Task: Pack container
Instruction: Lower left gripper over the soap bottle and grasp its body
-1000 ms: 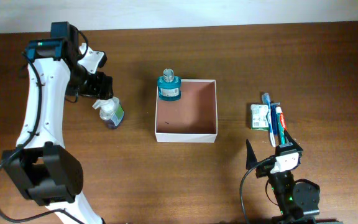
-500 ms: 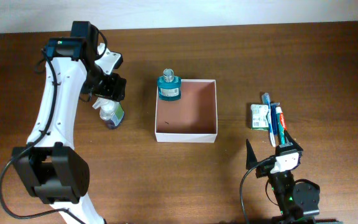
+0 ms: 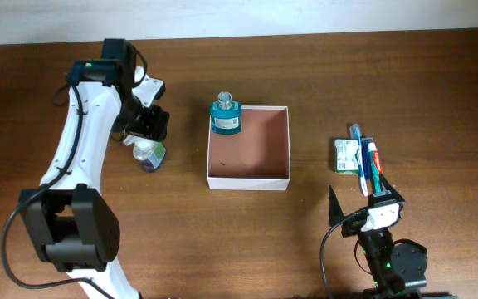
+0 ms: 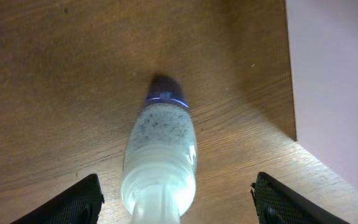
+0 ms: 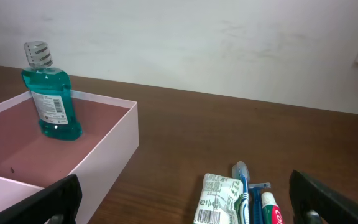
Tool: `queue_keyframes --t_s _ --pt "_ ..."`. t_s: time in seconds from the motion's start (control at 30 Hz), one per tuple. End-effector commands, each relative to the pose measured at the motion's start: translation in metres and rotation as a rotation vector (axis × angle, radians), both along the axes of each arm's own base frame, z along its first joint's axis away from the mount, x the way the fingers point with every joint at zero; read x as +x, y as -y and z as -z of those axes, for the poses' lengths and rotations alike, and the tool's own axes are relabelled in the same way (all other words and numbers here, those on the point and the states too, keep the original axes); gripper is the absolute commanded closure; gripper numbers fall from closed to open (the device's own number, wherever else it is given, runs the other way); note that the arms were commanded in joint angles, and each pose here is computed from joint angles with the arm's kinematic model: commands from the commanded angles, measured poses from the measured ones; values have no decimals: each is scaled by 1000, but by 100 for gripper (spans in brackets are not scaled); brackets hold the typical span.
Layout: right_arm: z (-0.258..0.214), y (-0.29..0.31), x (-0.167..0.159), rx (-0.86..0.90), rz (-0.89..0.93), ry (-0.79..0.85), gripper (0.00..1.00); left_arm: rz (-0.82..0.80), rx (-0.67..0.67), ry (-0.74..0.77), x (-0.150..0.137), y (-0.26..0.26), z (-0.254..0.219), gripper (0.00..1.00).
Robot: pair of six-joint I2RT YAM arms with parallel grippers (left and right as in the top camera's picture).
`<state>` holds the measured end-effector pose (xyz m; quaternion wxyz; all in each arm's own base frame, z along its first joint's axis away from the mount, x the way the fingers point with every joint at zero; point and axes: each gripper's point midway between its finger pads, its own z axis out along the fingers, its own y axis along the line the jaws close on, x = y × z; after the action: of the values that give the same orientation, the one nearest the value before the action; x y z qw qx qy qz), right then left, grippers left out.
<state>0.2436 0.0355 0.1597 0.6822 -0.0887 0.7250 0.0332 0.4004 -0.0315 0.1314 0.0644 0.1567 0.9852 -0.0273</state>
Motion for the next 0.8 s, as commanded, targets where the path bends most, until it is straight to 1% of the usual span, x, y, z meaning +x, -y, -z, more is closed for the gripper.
queue_keyframes --t_s 0.0,0.03,0.27,0.37,0.57,0.77 --pt "2 2 0 4 7 -3 2 -22 24 -12 0 -6 7 22" --pt "2 2 0 4 7 -3 2 -26 24 -9 1 -8 7 22" --pt "2 2 0 4 7 -3 2 -44 28 -2 3 -9 7 47" --pt "2 2 0 4 7 -3 2 -44 28 -3 3 -9 7 49" --pt "2 2 0 4 7 -3 2 -44 28 -5 2 -9 7 57" --pt "2 2 0 4 7 -3 2 -45 53 -26 -3 -14 9 58"
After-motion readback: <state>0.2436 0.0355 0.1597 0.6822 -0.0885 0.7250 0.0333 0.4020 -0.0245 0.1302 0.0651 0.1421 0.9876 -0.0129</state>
